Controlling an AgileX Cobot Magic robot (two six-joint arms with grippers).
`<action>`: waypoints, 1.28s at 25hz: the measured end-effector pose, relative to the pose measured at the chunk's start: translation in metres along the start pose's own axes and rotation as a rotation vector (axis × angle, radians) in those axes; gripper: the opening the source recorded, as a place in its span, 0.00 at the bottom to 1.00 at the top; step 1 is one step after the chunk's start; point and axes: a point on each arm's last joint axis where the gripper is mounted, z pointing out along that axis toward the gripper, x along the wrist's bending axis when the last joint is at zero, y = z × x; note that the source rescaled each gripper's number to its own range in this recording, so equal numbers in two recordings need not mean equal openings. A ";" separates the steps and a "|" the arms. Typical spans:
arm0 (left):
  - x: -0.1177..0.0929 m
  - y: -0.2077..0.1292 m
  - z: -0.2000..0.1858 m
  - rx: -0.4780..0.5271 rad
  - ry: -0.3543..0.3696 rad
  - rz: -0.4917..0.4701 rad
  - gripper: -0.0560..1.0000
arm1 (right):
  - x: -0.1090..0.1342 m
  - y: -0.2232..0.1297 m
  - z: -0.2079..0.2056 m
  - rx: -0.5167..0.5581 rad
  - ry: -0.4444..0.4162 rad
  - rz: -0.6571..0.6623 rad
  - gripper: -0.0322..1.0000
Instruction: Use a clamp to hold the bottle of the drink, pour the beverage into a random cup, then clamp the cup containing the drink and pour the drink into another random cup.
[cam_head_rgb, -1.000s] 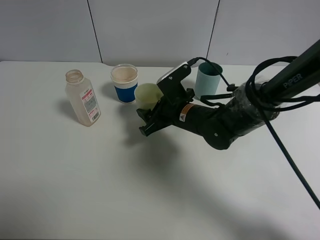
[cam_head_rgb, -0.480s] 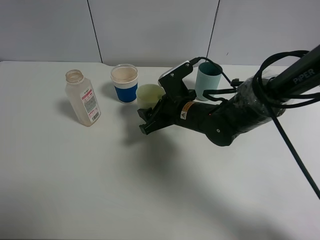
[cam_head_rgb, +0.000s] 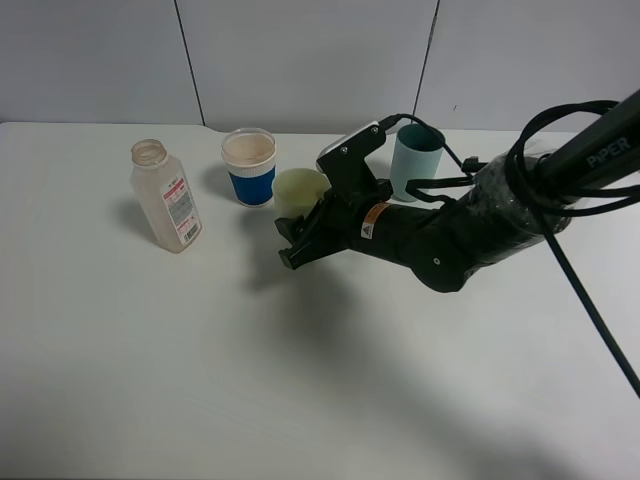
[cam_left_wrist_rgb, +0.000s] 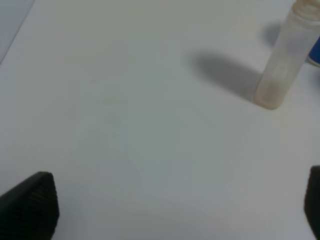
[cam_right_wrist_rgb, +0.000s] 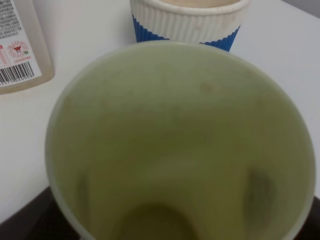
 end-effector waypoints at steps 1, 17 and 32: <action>0.000 0.000 0.000 0.000 0.000 0.000 1.00 | 0.000 -0.001 0.000 0.010 0.001 0.000 0.32; 0.000 0.000 0.000 0.000 0.000 0.000 1.00 | -0.001 0.016 -0.011 0.023 0.007 0.000 0.99; 0.000 0.000 0.000 0.000 0.000 0.000 1.00 | -0.021 0.107 -0.105 -0.033 -0.009 0.002 0.99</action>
